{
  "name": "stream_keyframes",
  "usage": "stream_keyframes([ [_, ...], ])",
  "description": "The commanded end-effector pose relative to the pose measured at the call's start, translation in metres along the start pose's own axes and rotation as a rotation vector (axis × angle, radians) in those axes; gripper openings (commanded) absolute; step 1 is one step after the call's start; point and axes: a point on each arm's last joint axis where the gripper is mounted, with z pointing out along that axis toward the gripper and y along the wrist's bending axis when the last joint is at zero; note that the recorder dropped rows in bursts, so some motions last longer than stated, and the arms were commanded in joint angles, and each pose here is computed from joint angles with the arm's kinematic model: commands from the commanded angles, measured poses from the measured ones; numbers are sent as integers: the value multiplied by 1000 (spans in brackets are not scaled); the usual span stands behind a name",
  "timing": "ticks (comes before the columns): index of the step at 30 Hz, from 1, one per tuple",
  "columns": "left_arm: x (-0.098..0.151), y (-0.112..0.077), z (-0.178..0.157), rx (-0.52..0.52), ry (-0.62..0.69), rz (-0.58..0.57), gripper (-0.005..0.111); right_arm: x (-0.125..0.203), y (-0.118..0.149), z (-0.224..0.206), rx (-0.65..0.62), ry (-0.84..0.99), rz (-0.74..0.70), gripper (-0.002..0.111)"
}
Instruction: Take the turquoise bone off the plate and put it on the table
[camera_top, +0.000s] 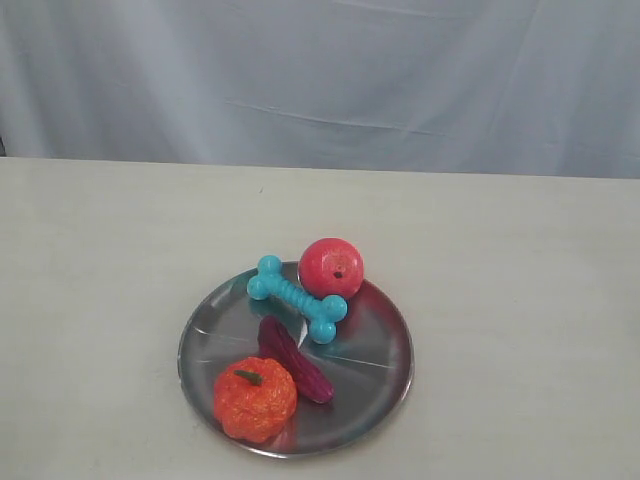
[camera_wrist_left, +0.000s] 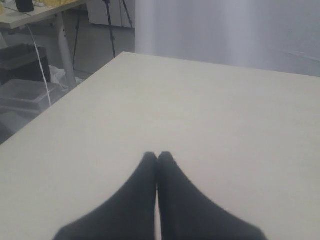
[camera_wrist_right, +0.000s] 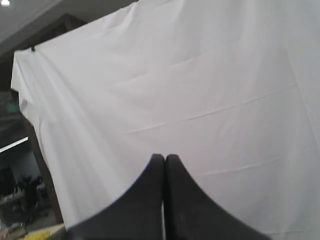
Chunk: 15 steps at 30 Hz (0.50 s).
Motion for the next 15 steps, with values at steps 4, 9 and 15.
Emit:
stream_keyframes([
  [4, 0, 0, 0, -2, -4, -6, 0, 6, 60, 120, -159, 524, -345, 0],
  [9, 0, 0, 0, -2, -4, -6, 0, 45, 105, 185, -244, 954, -613, 0],
  [15, 0, 0, 0, -2, -4, -6, 0, 103, 128, 234, -407, 1190, -685, 0],
])
